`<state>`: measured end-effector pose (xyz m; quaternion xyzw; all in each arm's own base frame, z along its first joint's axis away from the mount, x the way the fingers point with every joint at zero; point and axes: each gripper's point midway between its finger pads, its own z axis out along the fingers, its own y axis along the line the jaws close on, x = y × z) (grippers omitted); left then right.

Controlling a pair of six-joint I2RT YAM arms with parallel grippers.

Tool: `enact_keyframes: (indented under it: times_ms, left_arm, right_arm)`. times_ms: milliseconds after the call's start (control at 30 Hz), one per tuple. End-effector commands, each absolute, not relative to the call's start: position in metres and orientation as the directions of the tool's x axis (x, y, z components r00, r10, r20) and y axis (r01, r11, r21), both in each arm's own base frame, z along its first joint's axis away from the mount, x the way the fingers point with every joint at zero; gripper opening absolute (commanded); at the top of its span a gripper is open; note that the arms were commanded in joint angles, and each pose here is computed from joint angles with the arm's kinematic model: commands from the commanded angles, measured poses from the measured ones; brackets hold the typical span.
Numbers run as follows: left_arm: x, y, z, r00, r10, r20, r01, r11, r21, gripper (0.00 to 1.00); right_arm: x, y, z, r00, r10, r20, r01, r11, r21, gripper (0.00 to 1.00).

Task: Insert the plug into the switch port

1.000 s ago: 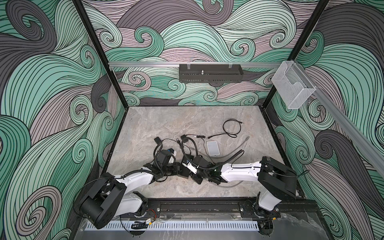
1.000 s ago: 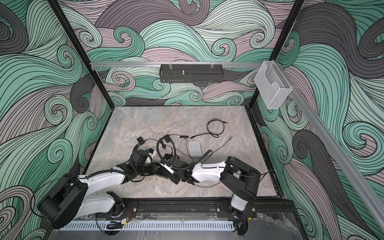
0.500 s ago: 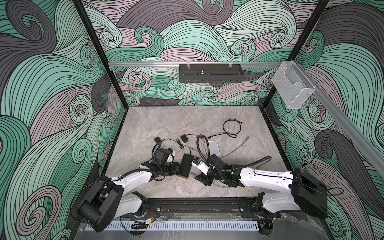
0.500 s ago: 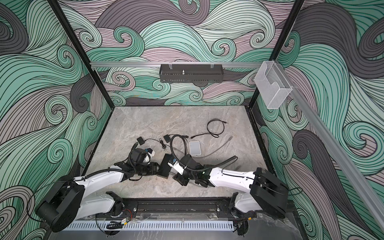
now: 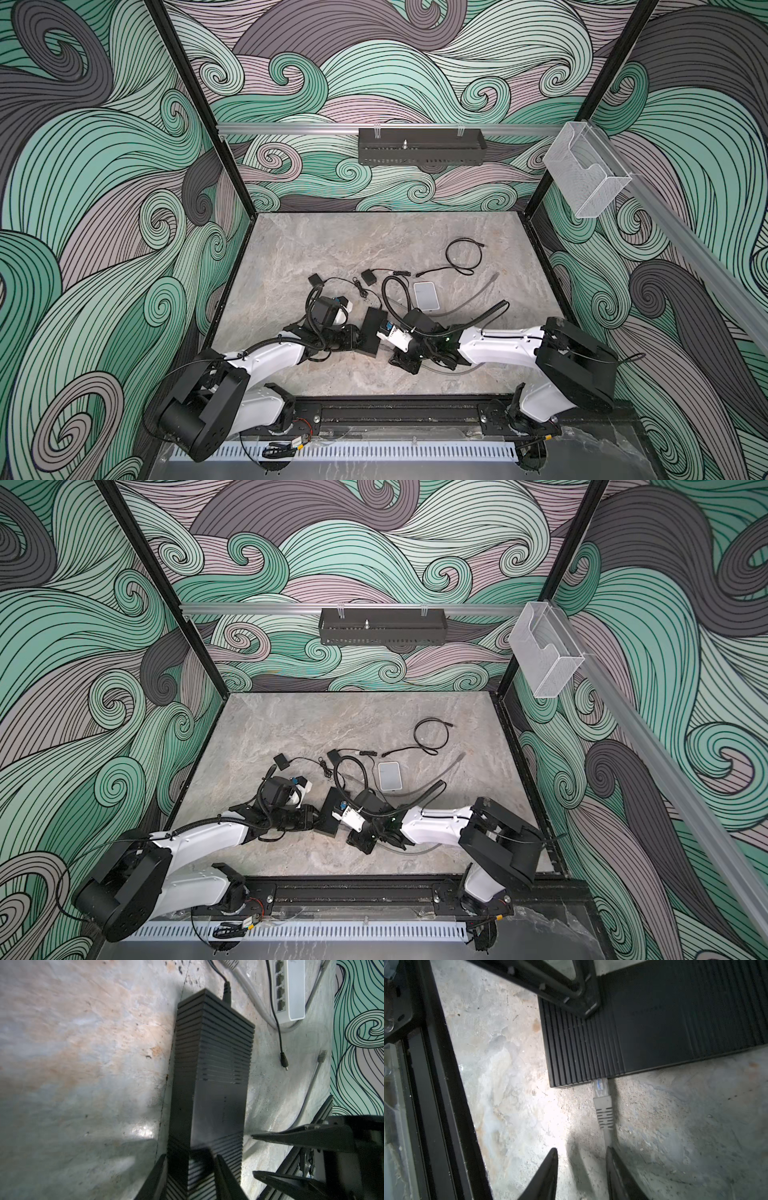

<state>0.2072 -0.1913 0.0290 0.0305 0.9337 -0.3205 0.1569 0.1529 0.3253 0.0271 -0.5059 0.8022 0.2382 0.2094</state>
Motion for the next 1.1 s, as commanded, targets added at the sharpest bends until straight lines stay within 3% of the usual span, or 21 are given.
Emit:
enact_keyframes:
  times_ms: [0, 200, 600, 767, 867, 1067]
  left_arm:
    - [0.204, -0.188, 0.025, -0.951, -0.030, -0.307, 0.162, 0.798, -0.580, 0.36]
    - [0.202, -0.185, 0.023, -0.952, -0.026, -0.304, 0.160, 0.807, -0.568, 0.35]
    - [0.199, -0.187, 0.017, -0.959, -0.016, -0.283, 0.156, 0.804, -0.574, 0.29]
    - [0.190, -0.190, 0.009, -0.971, -0.006, -0.241, 0.144, 0.787, -0.600, 0.24]
    - [0.185, -0.192, 0.004, -0.976, -0.006, -0.218, 0.134, 0.771, -0.623, 0.24]
    - [0.181, -0.197, 0.004, -0.980, 0.014, -0.198, 0.141, 0.752, -0.644, 0.24]
  right_arm:
    - [0.166, 0.332, 0.036, -0.365, -0.700, -0.614, -0.919, 0.376, 0.117, 0.40]
    - [0.173, 0.331, 0.047, -0.341, -0.669, -0.660, -0.917, 0.391, 0.076, 0.39]
    - [0.173, 0.338, 0.012, -0.366, -0.715, -0.596, -0.920, 0.376, 0.114, 0.33]
    - [0.173, 0.344, 0.009, -0.359, -0.713, -0.602, -0.924, 0.364, 0.119, 0.16]
    - [0.169, 0.349, 0.008, -0.332, -0.718, -0.612, -0.936, 0.329, 0.122, 0.00]
    - [0.167, 0.359, 0.008, -0.259, -0.747, -0.612, -0.960, 0.267, 0.082, 0.00]
